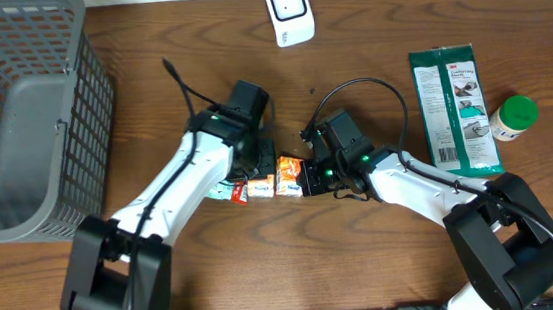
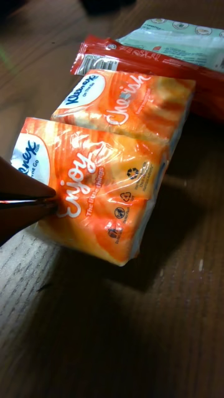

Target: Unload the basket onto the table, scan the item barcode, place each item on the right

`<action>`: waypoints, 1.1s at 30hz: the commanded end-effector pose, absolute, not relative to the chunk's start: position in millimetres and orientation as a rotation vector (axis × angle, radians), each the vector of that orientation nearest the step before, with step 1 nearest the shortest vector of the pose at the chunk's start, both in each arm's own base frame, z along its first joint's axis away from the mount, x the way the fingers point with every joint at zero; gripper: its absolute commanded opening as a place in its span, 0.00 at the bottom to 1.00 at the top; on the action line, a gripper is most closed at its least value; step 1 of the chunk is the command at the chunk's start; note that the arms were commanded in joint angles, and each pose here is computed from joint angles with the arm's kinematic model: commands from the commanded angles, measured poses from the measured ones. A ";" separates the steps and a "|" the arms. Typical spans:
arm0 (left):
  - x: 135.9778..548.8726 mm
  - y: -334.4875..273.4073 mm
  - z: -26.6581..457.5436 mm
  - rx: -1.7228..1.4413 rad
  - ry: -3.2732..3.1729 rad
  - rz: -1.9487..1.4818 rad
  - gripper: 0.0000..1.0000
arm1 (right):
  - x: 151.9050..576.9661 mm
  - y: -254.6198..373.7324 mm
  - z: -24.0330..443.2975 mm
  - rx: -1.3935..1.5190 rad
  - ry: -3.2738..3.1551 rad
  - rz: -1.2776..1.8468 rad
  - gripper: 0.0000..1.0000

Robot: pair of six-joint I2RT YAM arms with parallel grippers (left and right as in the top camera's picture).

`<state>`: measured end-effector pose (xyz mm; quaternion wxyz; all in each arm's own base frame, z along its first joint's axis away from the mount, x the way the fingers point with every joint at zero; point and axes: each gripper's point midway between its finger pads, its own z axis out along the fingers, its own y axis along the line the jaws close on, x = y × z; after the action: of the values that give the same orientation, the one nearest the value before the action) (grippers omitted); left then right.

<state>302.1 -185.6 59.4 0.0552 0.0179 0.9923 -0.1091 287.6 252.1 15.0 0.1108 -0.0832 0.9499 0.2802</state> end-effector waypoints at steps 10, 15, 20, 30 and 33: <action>301.0 -213.4 55.0 0.163 2.968 -0.357 0.25 | 280.9 235.5 3.2 -0.148 2.862 0.775 0.01; 300.7 -214.1 46.7 0.166 2.984 -0.343 0.25 | 280.9 235.5 3.2 -0.148 2.862 0.775 0.01; 300.2 -213.9 39.9 0.166 3.000 -0.333 0.25 | 280.9 235.5 3.2 -0.148 2.861 0.775 0.01; 301.6 -218.2 40.5 0.176 2.988 -0.348 0.33 | 281.1 235.3 3.2 -0.147 2.862 0.775 0.01; 300.0 -220.5 40.6 0.187 2.987 -0.349 0.38 | 281.2 235.3 3.2 -0.147 2.861 0.775 0.01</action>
<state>303.4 -219.8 45.6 0.0697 0.0588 0.9884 -0.1216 285.6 242.9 11.8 0.0951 -0.0607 0.9554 0.2730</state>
